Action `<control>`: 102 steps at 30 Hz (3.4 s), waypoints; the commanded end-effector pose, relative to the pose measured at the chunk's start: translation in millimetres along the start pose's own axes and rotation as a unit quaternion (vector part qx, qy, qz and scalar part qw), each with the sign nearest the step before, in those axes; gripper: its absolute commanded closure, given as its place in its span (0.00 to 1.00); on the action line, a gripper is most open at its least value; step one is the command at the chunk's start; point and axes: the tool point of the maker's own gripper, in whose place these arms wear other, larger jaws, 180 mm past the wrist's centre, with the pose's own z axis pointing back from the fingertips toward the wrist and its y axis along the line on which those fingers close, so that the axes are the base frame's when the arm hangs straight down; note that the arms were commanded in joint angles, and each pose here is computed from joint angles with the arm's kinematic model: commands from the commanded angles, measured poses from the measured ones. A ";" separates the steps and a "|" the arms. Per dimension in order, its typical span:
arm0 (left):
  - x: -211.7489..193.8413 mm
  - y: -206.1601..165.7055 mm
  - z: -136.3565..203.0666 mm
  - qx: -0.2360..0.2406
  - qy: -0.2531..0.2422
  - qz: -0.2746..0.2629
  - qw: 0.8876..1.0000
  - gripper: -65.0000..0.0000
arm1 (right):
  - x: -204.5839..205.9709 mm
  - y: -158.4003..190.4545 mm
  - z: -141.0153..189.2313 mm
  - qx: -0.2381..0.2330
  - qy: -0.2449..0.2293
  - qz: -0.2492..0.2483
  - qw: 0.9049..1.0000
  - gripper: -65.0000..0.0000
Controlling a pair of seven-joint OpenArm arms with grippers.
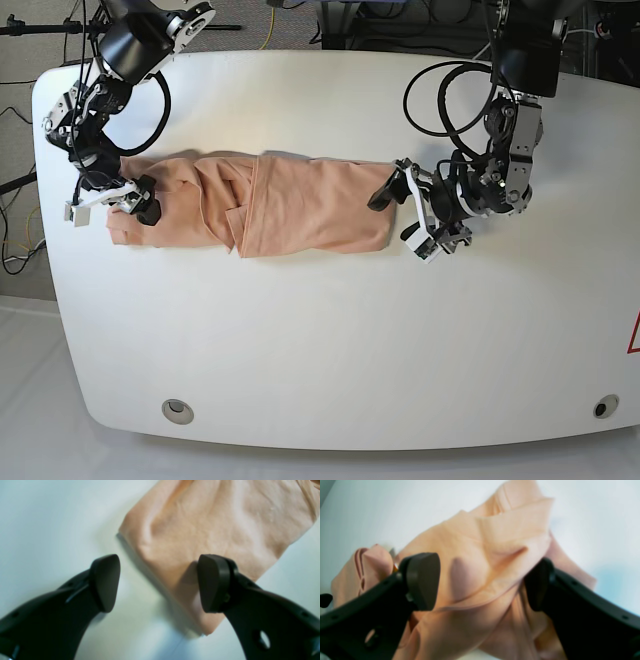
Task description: Fold the T-shirt properly
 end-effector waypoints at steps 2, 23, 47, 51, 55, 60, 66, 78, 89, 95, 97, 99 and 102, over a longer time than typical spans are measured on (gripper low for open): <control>17.1 4.2 4.2 0.004 -0.022 -0.011 1.000 0.31 | 13.6 2.0 2.1 0.004 -0.014 0.009 1.000 0.24; 12.8 -5.6 0.9 -0.009 -0.011 -0.018 1.000 0.31 | 11.7 14.7 0.2 0.005 -0.006 0.032 0.999 0.91; -2.5 -2.9 4.7 -0.005 0.012 -0.019 1.000 0.30 | -8.1 57.8 30.7 0.000 0.026 0.145 0.989 0.95; -7.0 -9.6 1.4 -0.011 0.015 -0.017 1.000 0.30 | -12.8 67.8 40.4 0.007 0.034 0.149 0.988 0.96; -6.0 -15.2 -1.4 -0.017 0.014 -0.017 1.000 0.30 | -17.5 77.3 46.8 0.019 0.041 0.151 0.988 0.96; -3.8 -23.7 -6.2 -0.026 0.009 -0.017 0.999 0.31 | -27.1 98.3 51.6 0.035 0.055 0.177 0.982 0.97; -4.1 -30.7 -11.3 -0.035 0.009 -0.015 0.999 0.31 | -45.3 133.9 51.4 0.069 0.074 0.223 0.970 0.98; -7.5 -34.1 -15.3 -0.042 0.017 -0.013 0.999 0.30 | -75.9 210.9 42.6 0.165 0.077 0.293 0.939 0.98; -10.2 -24.4 -11.4 -0.026 0.032 -0.026 0.999 0.30 | -59.5 227.1 49.0 0.206 0.030 0.231 0.950 1.00; -16.5 -25.0 -11.6 -0.024 0.041 -0.030 0.998 0.30 | -44.3 201.1 56.2 0.182 0.005 0.199 0.963 1.00; -16.6 -24.7 -11.7 -0.023 0.043 -0.031 0.998 0.30 | -43.0 197.1 57.5 0.180 0.003 0.193 0.964 1.00; -17.5 -24.4 -11.8 -0.023 0.044 -0.032 0.998 0.30 | -42.6 195.8 58.0 0.183 0.002 0.188 0.965 1.00; -17.5 -25.2 -12.0 -0.024 0.044 -0.032 0.998 0.30 | -46.5 199.8 57.9 0.196 0.007 0.179 0.964 1.00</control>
